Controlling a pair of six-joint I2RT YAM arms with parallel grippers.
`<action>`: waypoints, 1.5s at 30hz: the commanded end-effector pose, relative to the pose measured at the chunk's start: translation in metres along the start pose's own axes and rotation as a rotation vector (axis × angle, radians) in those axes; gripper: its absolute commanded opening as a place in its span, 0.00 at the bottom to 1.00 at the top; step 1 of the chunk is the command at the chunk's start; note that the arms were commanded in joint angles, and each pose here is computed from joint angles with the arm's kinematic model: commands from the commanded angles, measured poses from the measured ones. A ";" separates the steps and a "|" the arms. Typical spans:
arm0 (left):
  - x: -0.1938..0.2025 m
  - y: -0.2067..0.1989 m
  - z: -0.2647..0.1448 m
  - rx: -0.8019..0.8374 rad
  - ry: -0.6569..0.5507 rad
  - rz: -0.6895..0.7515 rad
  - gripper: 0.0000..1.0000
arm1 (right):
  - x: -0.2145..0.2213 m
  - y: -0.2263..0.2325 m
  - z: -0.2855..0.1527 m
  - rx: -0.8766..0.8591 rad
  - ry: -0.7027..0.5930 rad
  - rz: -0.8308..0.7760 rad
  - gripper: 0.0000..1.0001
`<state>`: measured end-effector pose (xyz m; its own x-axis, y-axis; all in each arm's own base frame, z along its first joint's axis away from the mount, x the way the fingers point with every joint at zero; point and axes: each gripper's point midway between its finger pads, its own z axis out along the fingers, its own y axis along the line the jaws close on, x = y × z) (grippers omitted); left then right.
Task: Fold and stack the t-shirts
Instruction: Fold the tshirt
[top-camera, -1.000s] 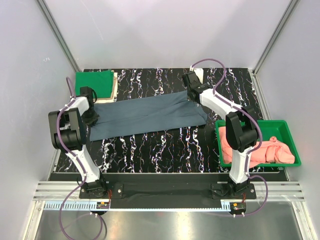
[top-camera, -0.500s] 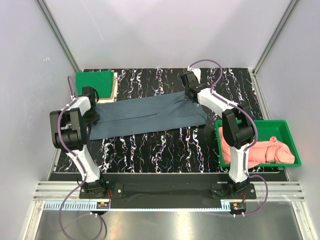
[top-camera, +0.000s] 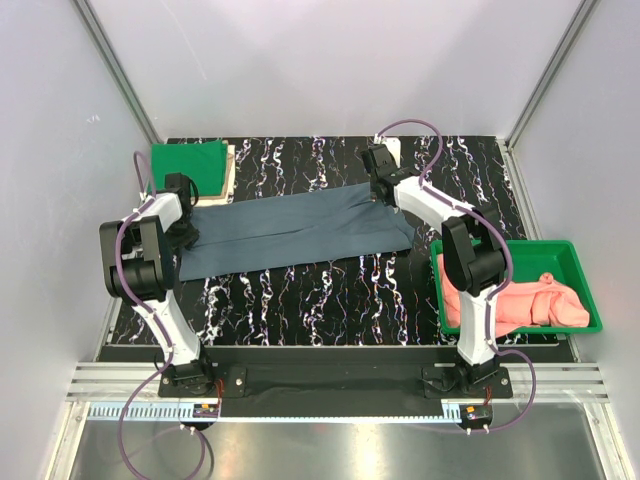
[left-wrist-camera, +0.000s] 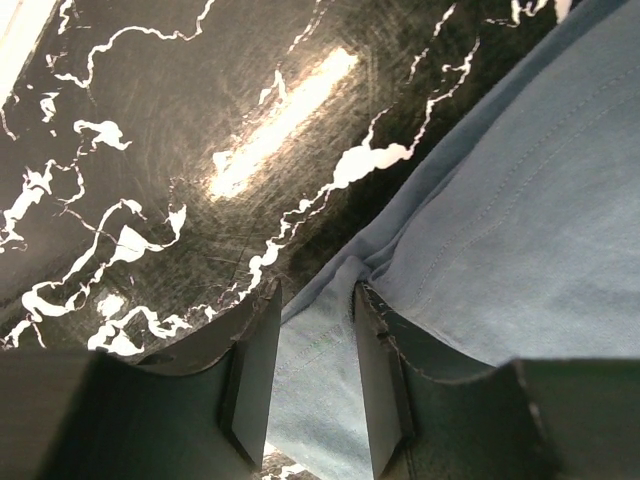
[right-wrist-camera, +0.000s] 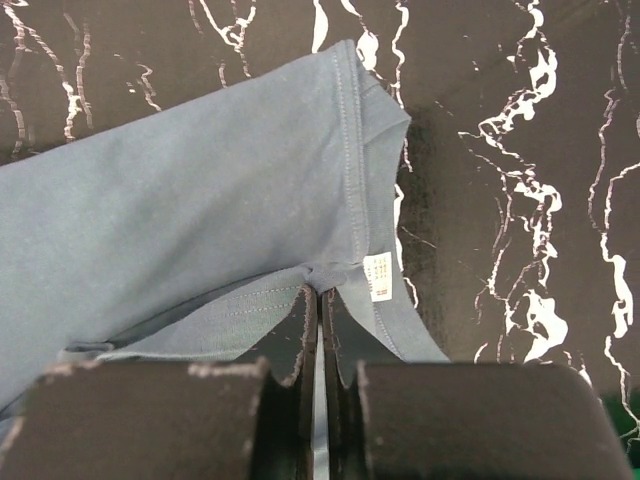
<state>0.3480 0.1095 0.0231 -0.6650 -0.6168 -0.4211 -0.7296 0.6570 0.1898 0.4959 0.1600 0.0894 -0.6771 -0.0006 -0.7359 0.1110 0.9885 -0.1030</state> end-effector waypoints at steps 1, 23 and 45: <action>-0.011 0.009 0.002 -0.059 -0.043 -0.017 0.40 | -0.023 -0.014 0.003 0.066 -0.055 -0.001 0.04; -0.042 -0.048 -0.100 0.232 -0.204 0.165 0.46 | 0.015 0.008 -0.056 -0.164 0.216 0.129 0.30; 0.096 -0.050 -0.038 0.130 0.002 0.185 0.49 | 0.141 -0.057 -0.053 0.069 0.449 0.128 0.20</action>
<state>0.3331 -0.0087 0.0173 -0.8084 -0.4415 -0.3893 -0.5132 0.8525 0.0990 0.3659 0.1293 0.0198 -0.9141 0.1742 -0.3661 0.2053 0.9775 -0.0477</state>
